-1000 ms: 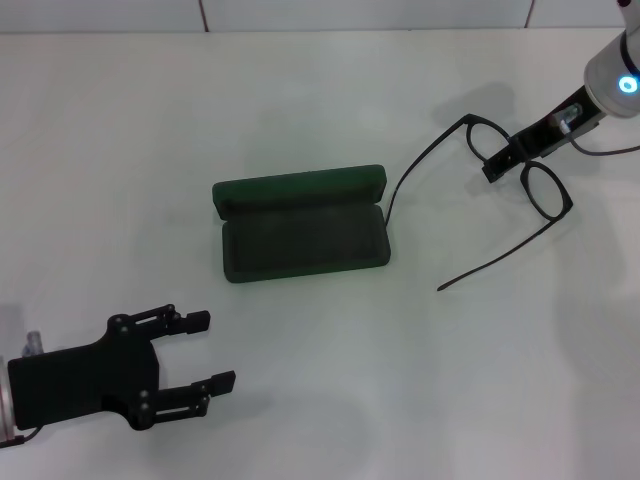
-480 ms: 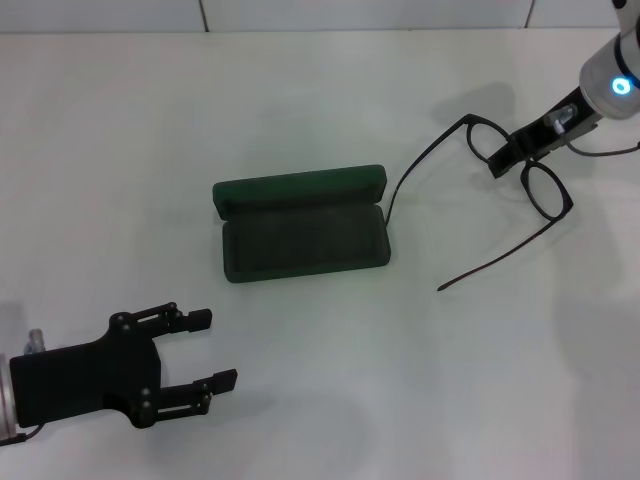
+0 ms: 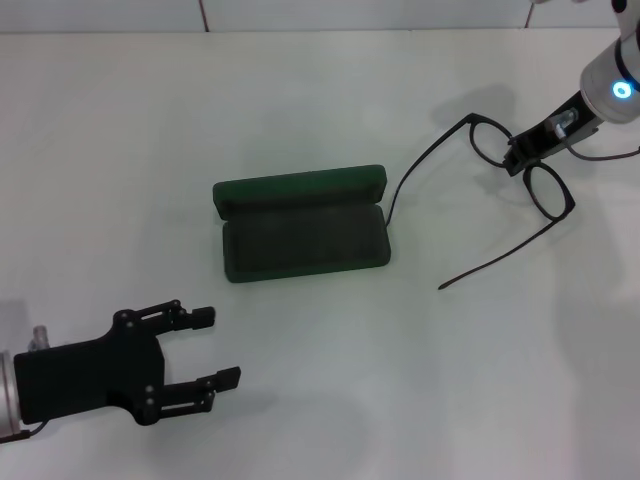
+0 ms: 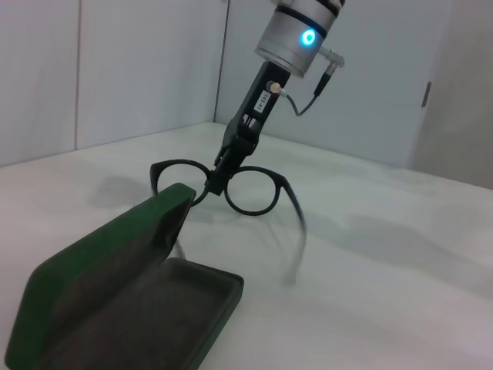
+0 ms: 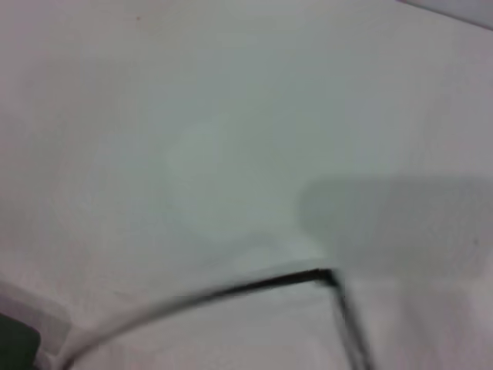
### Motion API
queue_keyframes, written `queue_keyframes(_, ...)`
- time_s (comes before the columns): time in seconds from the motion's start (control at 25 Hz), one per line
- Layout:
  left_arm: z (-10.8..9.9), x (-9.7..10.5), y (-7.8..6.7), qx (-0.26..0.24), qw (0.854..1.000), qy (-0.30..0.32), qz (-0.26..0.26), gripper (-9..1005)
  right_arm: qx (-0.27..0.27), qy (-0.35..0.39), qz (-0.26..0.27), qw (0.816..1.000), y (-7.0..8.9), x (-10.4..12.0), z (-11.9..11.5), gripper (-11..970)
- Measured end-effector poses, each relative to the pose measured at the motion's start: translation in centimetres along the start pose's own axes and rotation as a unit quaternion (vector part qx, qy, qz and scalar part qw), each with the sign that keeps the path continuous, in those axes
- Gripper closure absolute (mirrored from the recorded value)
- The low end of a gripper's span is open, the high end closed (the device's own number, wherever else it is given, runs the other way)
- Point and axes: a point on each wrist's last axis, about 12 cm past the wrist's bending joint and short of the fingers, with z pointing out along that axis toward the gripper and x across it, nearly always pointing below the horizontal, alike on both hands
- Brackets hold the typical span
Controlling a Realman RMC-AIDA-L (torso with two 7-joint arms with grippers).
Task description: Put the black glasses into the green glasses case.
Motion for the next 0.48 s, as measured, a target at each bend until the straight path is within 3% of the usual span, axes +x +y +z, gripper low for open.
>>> queue_keyframes(0.28, 0.17, -0.14, 0.13, 0.003, 1.0, -0.001, 0.001, 223, 0.002, -0.002, 0.001, 1.0, -0.3, 0.01, -0.19, 862)
queue_keyframes(0.48, 0.17, -0.17, 0.16, 0.002, 1.0, -0.001, 0.002, 224, 0.007, -0.014, 0.001, 1.0, -0.97, 0.14, -0.86, 862)
